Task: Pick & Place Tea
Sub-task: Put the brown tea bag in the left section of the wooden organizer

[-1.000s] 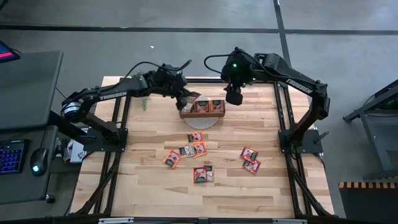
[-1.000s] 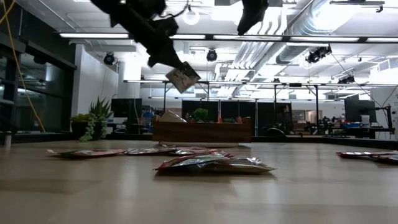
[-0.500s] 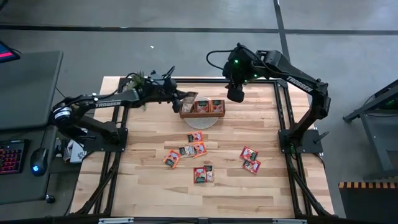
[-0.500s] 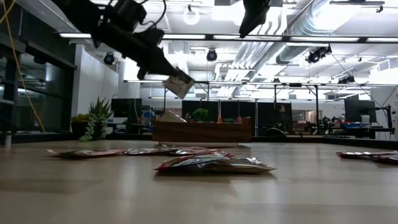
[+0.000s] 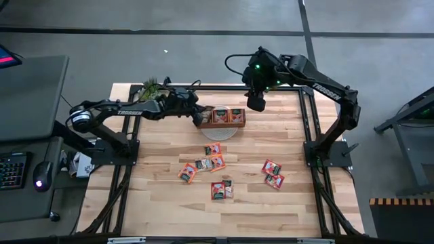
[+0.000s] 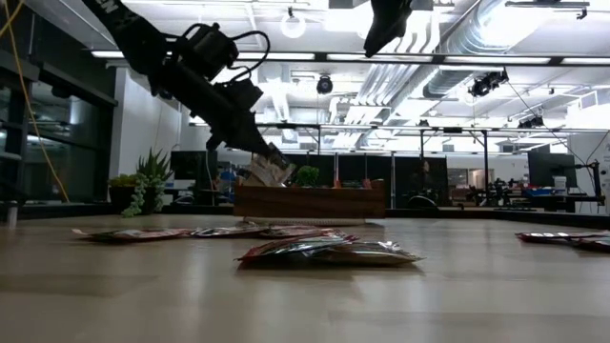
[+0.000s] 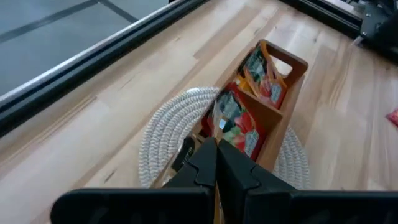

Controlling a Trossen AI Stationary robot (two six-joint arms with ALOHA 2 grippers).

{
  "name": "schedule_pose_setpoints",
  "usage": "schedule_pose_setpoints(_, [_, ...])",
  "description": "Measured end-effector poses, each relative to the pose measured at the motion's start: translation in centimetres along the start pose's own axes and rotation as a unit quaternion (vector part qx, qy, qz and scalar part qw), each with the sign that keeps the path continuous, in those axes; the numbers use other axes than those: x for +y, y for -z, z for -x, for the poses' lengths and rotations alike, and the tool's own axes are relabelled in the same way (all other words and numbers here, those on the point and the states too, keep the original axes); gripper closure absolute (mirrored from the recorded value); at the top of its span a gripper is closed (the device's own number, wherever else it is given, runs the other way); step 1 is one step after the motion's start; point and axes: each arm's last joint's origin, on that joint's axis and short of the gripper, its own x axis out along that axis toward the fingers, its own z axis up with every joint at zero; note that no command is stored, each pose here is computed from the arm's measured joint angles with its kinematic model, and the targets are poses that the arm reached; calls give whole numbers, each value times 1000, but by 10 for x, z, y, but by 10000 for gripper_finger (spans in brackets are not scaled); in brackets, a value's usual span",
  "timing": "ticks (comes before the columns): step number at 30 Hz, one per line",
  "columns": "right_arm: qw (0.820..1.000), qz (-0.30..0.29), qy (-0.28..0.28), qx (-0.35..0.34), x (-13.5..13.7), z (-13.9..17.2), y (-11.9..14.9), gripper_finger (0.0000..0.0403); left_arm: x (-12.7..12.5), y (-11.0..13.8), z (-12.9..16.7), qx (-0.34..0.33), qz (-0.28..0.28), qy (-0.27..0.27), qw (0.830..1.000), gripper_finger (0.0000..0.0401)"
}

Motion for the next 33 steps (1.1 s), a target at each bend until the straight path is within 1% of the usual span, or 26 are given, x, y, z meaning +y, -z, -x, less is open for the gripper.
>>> schedule_pose_setpoints(2, [1000, 0, 0, 0, 0, 0, 0, 212, -2, -1, -1, -5, 1, 4, 1000, 401])
schedule_pose_setpoints(8, [1000, 0, 0, 0, 0, 0, 0, 212, 2, 5, -4, 12, 17, -33, 999, 401])
schedule_pose_setpoints(11, [1000, 0, 0, 0, 0, 0, 0, 212, 3, 10, -4, 36, 23, -51, 998, 401])
schedule_pose_setpoints(17, [1000, 2, 0, 0, 0, 0, 0, 212, 2, 10, -4, 40, 14, -34, 999, 401])
schedule_pose_setpoints(26, [1000, 3, 2, -11, 0, 0, -2, 212, 2, 9, -4, 33, 12, -32, 999, 401])
schedule_pose_setpoints(30, [1000, 4, 2, -11, 0, 0, -2, 212, 1, 7, -4, 24, 8, -22, 999, 401])
schedule_pose_setpoints(33, [1000, 3, 2, -11, 0, 0, -2, 212, 2, 7, -4, 21, 8, -30, 999, 401])
